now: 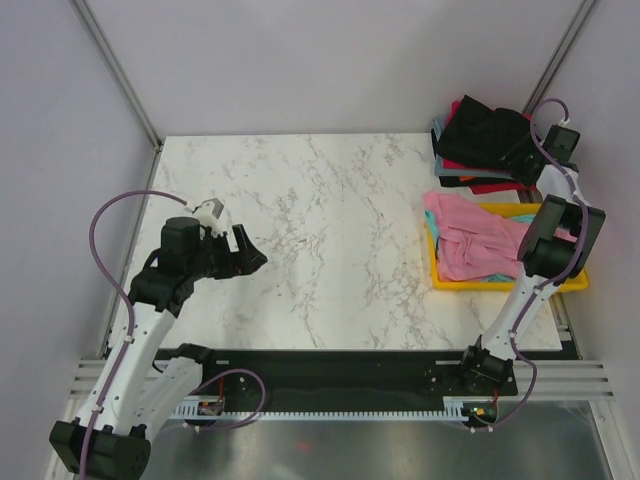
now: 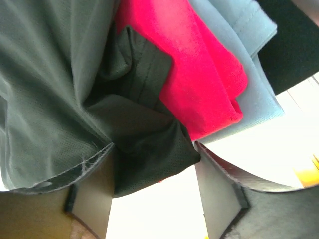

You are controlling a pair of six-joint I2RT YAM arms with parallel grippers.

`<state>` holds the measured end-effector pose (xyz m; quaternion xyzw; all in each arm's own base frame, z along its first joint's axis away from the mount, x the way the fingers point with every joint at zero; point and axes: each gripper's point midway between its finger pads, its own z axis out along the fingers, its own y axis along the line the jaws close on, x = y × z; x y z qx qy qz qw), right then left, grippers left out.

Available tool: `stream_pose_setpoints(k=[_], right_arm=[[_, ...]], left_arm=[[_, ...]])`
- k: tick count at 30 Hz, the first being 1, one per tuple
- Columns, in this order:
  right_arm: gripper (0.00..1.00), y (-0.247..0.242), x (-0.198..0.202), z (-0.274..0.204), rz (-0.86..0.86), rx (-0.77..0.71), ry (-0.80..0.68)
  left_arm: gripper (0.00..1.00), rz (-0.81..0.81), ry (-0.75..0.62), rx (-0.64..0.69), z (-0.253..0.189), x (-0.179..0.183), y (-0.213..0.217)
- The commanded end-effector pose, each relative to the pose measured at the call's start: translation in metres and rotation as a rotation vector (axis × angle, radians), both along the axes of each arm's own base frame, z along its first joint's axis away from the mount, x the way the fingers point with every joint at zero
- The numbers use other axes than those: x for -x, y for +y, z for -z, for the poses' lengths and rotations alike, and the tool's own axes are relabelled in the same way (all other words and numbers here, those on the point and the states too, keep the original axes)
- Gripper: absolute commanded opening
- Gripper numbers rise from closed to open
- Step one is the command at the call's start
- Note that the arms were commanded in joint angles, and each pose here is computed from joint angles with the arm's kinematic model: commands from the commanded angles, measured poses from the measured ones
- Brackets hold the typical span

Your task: Fold and stack the t-shirts

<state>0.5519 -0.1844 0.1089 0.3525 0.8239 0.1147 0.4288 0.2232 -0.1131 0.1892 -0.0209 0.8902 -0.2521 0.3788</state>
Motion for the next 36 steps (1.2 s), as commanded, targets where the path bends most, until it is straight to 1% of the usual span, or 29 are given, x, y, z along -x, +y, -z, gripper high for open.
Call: stream_pose_setpoints(k=[1,5,7,10,11,13,15,17,19,21,22,23,25,27,30,33,34,36], right_arm=[[0.66,-0.002,-0.008,-0.057,-0.006,0.061,-0.127],[0.57,-0.008,-0.010,-0.073,0.011,0.088,-0.157],[0.56,-0.011,-0.010,-0.084,0.019,0.101,-0.172],[0.58,-0.025,-0.001,-0.095,0.079,0.138,-0.171],[0.52,-0.034,0.003,-0.096,0.119,0.158,-0.163],[0.46,-0.048,0.013,-0.100,0.166,0.174,-0.171],[0.38,-0.050,0.013,-0.098,0.161,0.150,-0.186],[0.28,-0.052,0.009,-0.089,0.151,0.118,-0.181],[0.25,-0.047,0.005,-0.084,0.124,0.080,-0.184],[0.29,-0.043,0.005,-0.077,0.109,0.062,-0.178],[0.34,-0.040,0.006,-0.075,0.099,0.056,-0.178],[0.43,-0.039,0.006,-0.076,0.093,0.055,-0.181],[0.52,-0.032,0.002,-0.077,0.062,0.045,-0.199],[0.53,-0.026,-0.006,-0.080,0.028,0.037,-0.224],[0.53,-0.024,-0.024,-0.087,0.021,0.071,-0.255],[0.49,-0.029,-0.047,-0.092,0.028,0.082,-0.287],[0.47,-0.030,-0.051,-0.088,0.030,0.074,-0.274],[0.46,-0.029,-0.067,-0.089,0.018,0.078,-0.284]], left_arm=[[0.91,-0.019,-0.031,0.014,-0.006,-0.005,-0.001],[0.91,-0.019,-0.031,0.014,-0.006,-0.005,-0.001],[0.91,-0.020,-0.031,0.014,-0.006,-0.005,-0.001],[0.91,-0.018,-0.028,0.014,-0.005,-0.006,-0.001],[0.91,-0.018,-0.030,0.015,-0.005,-0.006,-0.001],[0.91,-0.016,-0.028,0.015,-0.005,-0.005,-0.001],[0.91,-0.014,-0.028,0.016,-0.005,-0.005,-0.002],[0.91,-0.013,-0.030,0.018,-0.006,-0.005,-0.002],[0.91,-0.015,-0.029,0.017,-0.005,-0.005,-0.002],[0.91,-0.012,-0.032,0.019,-0.006,-0.005,-0.002],[0.91,-0.013,-0.028,0.016,-0.005,-0.005,-0.002],[0.91,-0.014,-0.031,0.017,-0.005,-0.005,-0.002],[0.91,-0.013,-0.032,0.017,-0.006,-0.005,-0.002],[0.91,-0.011,-0.030,0.018,-0.006,-0.005,-0.002],[0.91,-0.012,-0.030,0.018,-0.006,-0.005,-0.002],[0.91,-0.013,-0.034,0.017,-0.006,-0.005,-0.002],[0.91,-0.013,-0.034,0.017,-0.006,-0.005,-0.002],[0.91,-0.014,-0.034,0.016,-0.006,-0.005,-0.002]])
